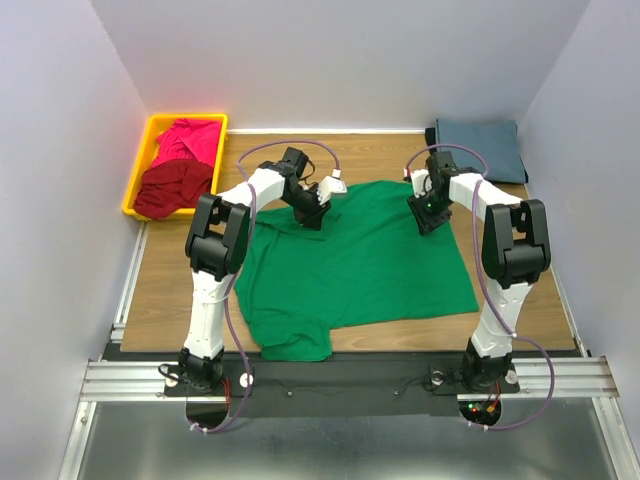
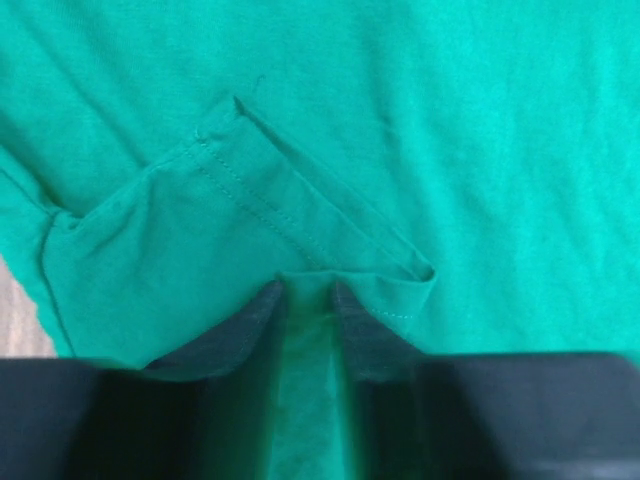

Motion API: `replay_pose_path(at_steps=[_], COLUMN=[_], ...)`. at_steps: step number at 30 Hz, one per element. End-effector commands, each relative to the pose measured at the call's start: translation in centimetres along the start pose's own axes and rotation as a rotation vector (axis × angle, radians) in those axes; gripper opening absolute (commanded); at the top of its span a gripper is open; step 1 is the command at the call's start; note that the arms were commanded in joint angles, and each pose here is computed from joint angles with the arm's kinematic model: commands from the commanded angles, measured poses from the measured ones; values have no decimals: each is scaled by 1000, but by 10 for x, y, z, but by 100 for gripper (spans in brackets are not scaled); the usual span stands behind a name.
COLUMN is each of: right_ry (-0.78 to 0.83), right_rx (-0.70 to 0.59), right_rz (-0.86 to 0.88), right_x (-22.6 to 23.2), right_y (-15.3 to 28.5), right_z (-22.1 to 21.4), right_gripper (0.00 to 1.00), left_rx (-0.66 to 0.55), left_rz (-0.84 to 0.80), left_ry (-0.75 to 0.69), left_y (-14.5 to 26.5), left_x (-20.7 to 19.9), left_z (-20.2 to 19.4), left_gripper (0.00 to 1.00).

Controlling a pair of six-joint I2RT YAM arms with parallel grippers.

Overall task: Fold and stack the t-shirts
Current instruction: Flatten the tshirt out

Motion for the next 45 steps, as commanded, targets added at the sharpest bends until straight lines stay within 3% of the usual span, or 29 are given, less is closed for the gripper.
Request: replay_pose_path(at_steps=[1,5,15,23,30,32,35,37,41,45], right_ry=[2,9,6,1,-3,-2,-2,1,8,5], right_rx=[-27,-19,12,21,28,38,53,58,50,-22], right_rz=[-6,-8,-36,-38,-48,-46,-50,-50,-54,-55], right_x=[-5,-5,-12,-12,-13,-13,-13,-13,-13,-12], right_y=[2,2,-3,-4,-4,-6,-9,-8,-3,16], right_z=[2,-2,-13,-16,-17,-20,-24,-26,-26,-11], right_gripper=[40,40,40,40,40,40,40,40,40,40], left_rx=[-18,-36,-66,-77,-95,-103,-93,-92,-77,-147], left_rz=[0,42,191,458,621,672,799,871,969,943], left_ry=[-25,-60,-89,-21,17,30,98,126,176,205], left_y=[8,31,90,141,149,151,156,159,184,209], left_x=[-3,-10,1,80,154,169,202,216,225,199], left_z=[10,22,35,13,-12,-16,-33,-40,-47,-35], left_gripper=[26,0,0,0,0,3,32,42,47,47])
Point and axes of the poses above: each gripper's point midway between its finger pads, its own y axis back along the fingers, its own x axis along the line the jaws close on, z = x × y, the point moved 5 cm from there along y, back along the fingers, and after that the axes turned 8 degrees about -y, right-handed, at the moved point
